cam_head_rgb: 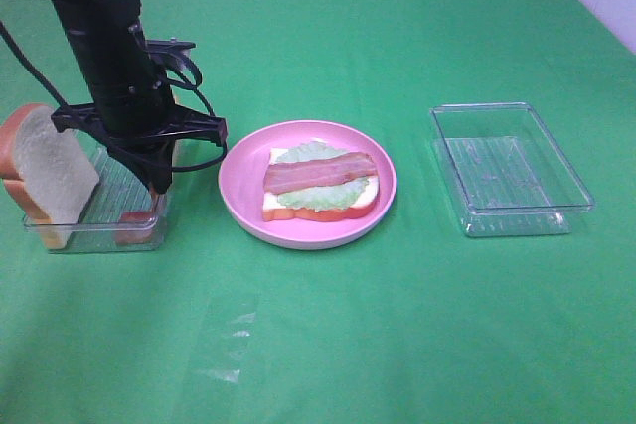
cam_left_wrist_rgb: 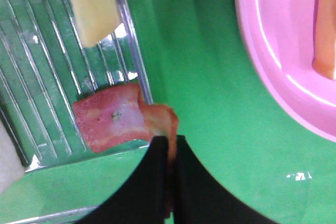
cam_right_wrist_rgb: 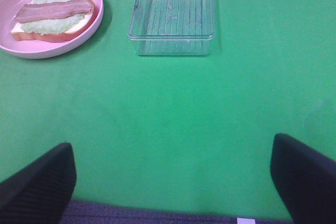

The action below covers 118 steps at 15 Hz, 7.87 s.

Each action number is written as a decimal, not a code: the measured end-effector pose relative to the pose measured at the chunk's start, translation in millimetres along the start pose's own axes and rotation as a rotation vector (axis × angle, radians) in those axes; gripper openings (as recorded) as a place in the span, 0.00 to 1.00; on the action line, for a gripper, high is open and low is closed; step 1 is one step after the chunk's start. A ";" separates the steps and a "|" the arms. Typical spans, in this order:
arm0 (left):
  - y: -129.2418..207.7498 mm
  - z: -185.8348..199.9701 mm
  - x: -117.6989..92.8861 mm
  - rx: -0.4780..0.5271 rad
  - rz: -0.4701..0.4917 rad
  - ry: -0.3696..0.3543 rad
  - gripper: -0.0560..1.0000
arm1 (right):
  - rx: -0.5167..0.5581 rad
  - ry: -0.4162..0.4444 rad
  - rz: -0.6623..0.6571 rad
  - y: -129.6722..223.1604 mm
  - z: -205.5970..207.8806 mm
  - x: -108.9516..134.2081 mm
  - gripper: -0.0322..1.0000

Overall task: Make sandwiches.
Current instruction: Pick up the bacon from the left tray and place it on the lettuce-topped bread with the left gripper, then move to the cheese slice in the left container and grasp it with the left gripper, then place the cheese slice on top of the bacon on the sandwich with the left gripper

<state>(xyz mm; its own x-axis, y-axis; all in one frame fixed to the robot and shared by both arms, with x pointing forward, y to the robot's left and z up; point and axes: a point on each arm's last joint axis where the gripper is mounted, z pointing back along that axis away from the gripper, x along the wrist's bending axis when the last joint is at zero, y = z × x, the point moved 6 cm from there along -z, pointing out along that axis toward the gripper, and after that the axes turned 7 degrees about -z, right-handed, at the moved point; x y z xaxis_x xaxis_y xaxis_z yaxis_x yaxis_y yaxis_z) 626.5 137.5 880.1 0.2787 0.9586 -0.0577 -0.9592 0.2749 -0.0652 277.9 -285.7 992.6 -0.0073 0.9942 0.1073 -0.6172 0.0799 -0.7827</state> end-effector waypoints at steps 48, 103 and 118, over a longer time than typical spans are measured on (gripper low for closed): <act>-82.5 -6.9 -103.6 -0.251 -0.238 0.244 0.05 | 0.000 -0.001 0.000 0.0 0.0 0.1 0.96; -77.5 5.4 35.4 -0.091 0.052 -0.020 0.46 | 0.000 -0.001 0.000 0.0 0.0 0.1 0.96; -77.5 5.4 34.9 -0.091 0.057 -0.017 0.05 | 0.000 -0.001 0.000 0.0 0.0 0.1 0.96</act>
<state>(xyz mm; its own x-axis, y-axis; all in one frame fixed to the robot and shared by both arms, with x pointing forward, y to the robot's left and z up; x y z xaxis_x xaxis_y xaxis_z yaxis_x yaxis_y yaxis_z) 710.3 150.1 888.5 0.2227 0.9737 -0.0472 -0.9650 0.2133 -0.1523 277.9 -285.6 992.7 -0.0078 0.9941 0.1081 -0.6172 0.0803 -0.7827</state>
